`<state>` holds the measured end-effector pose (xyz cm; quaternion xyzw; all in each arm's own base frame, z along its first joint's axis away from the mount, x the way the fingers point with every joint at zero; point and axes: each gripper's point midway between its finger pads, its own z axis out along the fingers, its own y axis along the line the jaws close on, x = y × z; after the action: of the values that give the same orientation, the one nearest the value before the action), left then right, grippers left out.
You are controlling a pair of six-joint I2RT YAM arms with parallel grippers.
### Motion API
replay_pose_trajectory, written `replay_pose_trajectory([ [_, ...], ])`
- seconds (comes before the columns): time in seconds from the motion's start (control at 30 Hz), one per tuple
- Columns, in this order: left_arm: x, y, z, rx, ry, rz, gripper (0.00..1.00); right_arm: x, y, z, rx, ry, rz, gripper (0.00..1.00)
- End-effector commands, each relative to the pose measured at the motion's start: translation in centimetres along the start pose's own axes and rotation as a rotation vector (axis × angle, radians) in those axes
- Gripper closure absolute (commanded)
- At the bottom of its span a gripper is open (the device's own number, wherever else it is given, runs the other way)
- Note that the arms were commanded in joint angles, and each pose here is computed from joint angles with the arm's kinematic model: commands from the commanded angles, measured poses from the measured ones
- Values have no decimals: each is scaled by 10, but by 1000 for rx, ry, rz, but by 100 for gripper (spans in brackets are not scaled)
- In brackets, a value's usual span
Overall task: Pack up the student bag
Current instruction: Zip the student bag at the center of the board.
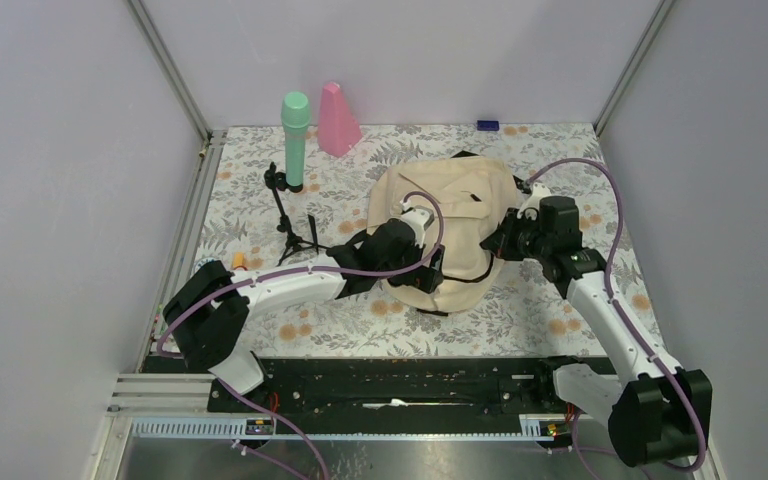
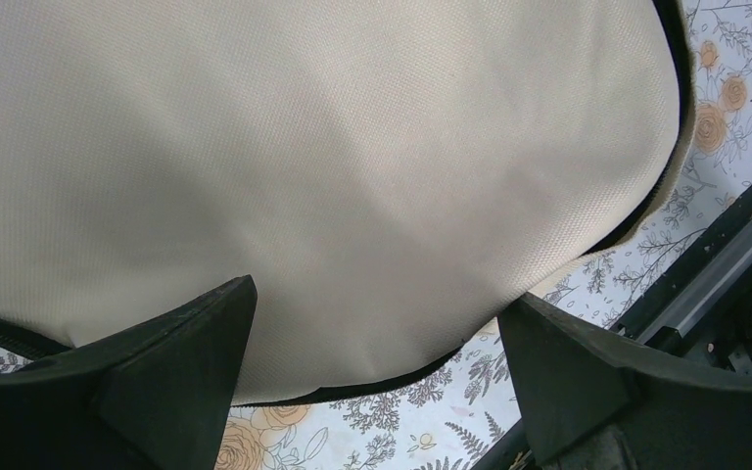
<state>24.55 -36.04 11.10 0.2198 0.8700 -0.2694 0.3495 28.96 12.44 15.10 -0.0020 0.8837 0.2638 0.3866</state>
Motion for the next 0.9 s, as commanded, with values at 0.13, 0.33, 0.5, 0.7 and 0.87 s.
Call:
replay_pose_trajectory([
  [0.13,-39,-18,-1,70,-117,-33,4,11,33,-20,-117,20,11,100],
  [0.33,-49,-41,2,187,-128,-9,48,7,35,-34,-102,-17,35,100],
  [0.5,-58,-55,3,249,-143,-9,72,-4,44,-46,-112,-60,64,100],
  [0.7,-71,-64,1,284,-178,-16,86,-2,55,-52,-166,-59,78,100],
  [0.87,-80,-75,3,328,-185,-9,93,8,66,-57,-214,-63,78,100],
])
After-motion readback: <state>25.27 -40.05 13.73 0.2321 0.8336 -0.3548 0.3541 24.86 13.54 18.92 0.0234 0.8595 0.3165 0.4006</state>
